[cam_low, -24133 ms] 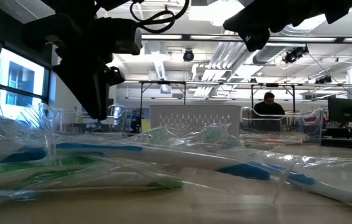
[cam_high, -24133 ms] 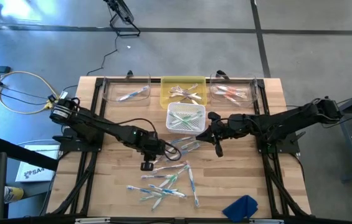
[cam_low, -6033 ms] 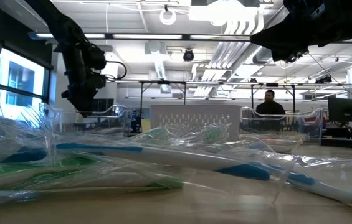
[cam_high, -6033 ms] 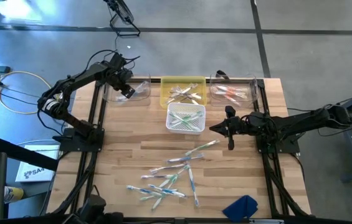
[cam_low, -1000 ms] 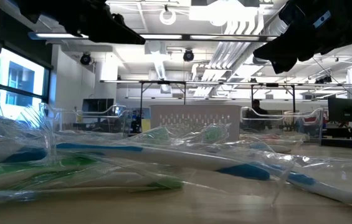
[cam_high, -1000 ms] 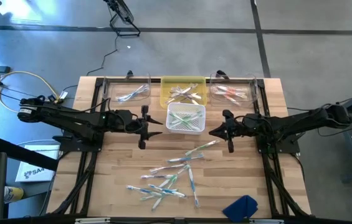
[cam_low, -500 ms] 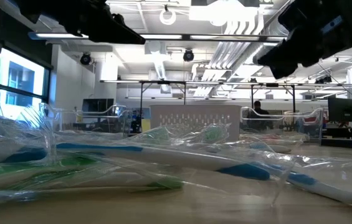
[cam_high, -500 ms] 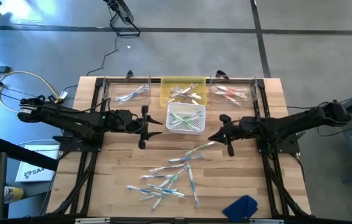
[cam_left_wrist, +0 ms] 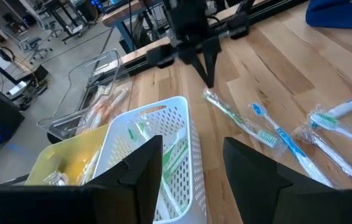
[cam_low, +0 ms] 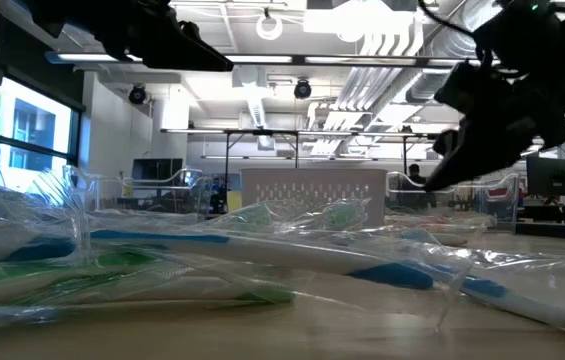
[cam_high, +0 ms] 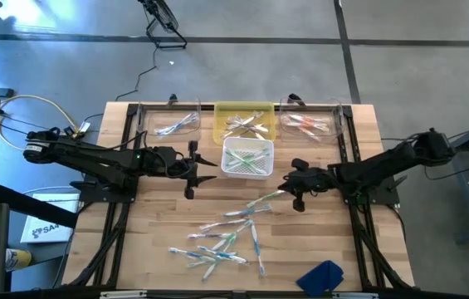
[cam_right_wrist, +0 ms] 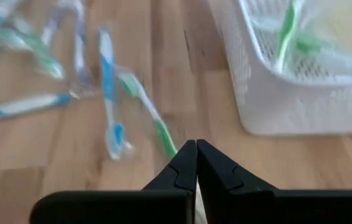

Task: Pick & Place Toothbrushes
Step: Put the green toothbrush into the white bin

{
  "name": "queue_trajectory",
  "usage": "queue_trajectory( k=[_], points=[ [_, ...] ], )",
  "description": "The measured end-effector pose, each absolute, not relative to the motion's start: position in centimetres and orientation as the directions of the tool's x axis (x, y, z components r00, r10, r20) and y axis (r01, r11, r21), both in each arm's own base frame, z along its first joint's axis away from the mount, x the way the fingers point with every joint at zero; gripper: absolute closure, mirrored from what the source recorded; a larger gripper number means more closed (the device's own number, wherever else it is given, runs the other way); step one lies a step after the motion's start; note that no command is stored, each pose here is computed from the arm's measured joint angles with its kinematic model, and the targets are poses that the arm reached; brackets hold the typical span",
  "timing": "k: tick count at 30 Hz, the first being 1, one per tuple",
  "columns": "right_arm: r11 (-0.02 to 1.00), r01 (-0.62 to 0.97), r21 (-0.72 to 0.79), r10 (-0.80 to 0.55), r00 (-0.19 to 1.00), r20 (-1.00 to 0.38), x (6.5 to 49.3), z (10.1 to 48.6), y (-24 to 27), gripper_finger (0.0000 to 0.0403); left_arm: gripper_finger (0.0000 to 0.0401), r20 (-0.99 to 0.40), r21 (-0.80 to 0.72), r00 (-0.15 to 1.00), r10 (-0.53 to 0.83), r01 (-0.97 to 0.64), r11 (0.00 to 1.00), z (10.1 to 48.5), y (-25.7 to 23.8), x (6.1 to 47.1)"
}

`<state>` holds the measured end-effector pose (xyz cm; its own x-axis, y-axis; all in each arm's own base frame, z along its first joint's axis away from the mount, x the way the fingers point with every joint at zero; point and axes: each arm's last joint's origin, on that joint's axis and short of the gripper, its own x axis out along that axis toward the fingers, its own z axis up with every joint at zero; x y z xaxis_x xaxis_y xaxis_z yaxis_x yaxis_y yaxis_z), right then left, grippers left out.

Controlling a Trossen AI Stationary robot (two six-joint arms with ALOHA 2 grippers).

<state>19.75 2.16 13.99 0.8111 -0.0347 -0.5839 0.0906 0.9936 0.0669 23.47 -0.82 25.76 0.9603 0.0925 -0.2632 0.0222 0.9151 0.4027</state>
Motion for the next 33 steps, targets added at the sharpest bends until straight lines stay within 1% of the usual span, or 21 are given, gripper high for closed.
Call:
queue_trajectory(
  k=[3,6,15,18,20,23,25,29,33],
  points=[
    [0.993,0.098,0.062,-0.039,0.786,-0.618,19.8,13.3,2.2,0.0392,0.0237,-0.265,0.403,0.96,0.093,0.023,0.915,25.7,-0.8,23.5],
    [0.994,0.094,0.056,-0.036,0.767,-0.64,19.9,12.8,2.2,0.0372,0.0237,-0.272,0.403,0.958,0.092,0.026,0.915,25.7,-0.8,23.4],
    [0.995,0.094,0.032,-0.045,0.719,-0.694,20.0,11.4,2.2,0.0262,0.0237,-0.292,0.403,0.952,0.092,0.035,0.914,25.5,-0.8,23.4],
    [0.995,0.094,0.025,-0.047,0.693,-0.719,20.1,10.7,2.2,0.0238,0.0237,-0.29,0.403,0.953,0.092,0.034,0.915,25.5,-0.8,23.4],
    [0.996,0.092,0.024,-0.045,0.679,-0.733,20.2,10.2,2.3,0.023,0.0237,-0.291,0.403,0.952,0.092,0.035,0.914,25.5,-0.8,23.4],
    [0.996,0.093,0.019,-0.048,0.67,-0.741,20.3,9.8,2.3,0.0231,0.0237,-0.29,0.403,0.953,0.092,0.034,0.915,25.5,-0.8,23.4],
    [0.995,0.093,0.02,-0.048,0.675,-0.736,20.5,9.7,2.3,0.0239,0.0237,-0.29,0.403,0.953,0.092,0.035,0.914,25.5,-0.8,23.4],
    [0.996,0.083,0.019,-0.044,0.693,-0.72,20.6,9.9,2.3,0.027,0.0237,-0.29,0.403,0.953,0.091,0.035,0.915,25.5,-0.8,23.4],
    [0.998,0.068,0.018,-0.034,0.698,-0.716,20.7,9.9,2.4,0.0312,0.0237,-0.29,0.403,0.953,0.091,0.035,0.915,25.5,-0.8,23.4]
  ],
)
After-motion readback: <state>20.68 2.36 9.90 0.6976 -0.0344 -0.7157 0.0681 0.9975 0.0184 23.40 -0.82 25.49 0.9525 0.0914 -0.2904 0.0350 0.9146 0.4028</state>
